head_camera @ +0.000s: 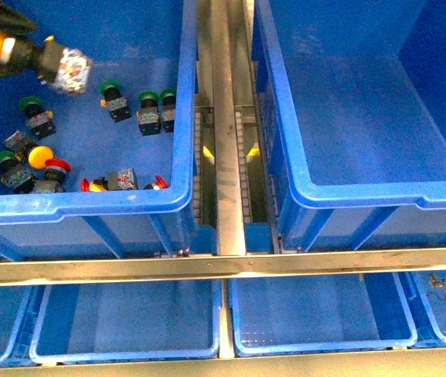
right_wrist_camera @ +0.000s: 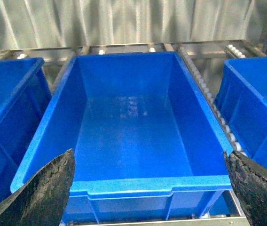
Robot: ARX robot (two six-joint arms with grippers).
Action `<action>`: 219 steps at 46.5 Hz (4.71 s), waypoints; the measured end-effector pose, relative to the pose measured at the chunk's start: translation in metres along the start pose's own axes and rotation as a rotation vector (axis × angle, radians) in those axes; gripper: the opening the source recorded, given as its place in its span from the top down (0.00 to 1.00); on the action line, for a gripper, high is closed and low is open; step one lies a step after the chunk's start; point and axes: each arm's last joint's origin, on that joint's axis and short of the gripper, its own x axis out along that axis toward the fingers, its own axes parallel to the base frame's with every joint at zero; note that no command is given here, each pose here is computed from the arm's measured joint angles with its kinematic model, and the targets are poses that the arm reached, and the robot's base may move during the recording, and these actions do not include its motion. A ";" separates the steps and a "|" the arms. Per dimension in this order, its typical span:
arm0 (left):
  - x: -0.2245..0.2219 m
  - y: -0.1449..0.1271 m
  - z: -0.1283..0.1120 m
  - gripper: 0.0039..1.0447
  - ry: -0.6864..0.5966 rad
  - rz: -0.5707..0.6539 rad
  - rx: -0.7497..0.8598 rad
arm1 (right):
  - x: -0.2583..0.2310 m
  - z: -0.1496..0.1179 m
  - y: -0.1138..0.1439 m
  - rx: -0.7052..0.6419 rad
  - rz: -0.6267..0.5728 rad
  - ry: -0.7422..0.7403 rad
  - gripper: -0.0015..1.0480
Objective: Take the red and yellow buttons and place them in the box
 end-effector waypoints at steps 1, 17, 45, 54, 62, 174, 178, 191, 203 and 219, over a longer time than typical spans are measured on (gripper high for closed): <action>0.001 -0.003 -0.001 0.67 0.005 -0.007 -0.002 | 0.000 0.000 0.000 0.000 0.000 0.000 0.07; 0.064 -0.064 -0.053 0.67 0.181 -0.162 -0.057 | 0.000 0.000 0.000 0.000 0.000 0.000 0.07; 0.136 -0.120 -0.077 0.67 0.239 -0.277 -0.123 | 0.000 0.000 0.000 0.000 0.000 0.000 0.07; 0.148 -0.125 -0.090 0.67 0.257 -0.270 -0.143 | 0.000 0.000 0.000 0.000 0.000 0.000 0.07; 0.159 -0.131 -0.101 0.67 0.265 -0.266 -0.145 | 0.000 0.000 0.000 0.000 0.000 0.000 0.07; 0.164 -0.126 -0.118 0.67 0.240 -0.235 -0.150 | 0.228 -0.024 0.076 -0.901 0.719 0.051 0.55; 0.164 -0.126 -0.118 0.67 0.239 -0.234 -0.150 | 0.229 -0.023 0.076 -0.902 0.713 0.048 0.64; 0.164 -0.125 -0.118 0.67 0.237 -0.232 -0.146 | 0.230 -0.023 0.076 -0.901 0.711 0.047 0.69; 0.158 -0.121 -0.119 0.46 0.200 -0.200 -0.100 | 0.230 -0.025 0.070 -0.906 0.679 0.081 0.70; 0.117 -0.105 -0.095 0.07 0.081 -0.156 -0.005 | 0.219 -0.034 0.036 -0.890 0.591 0.181 0.70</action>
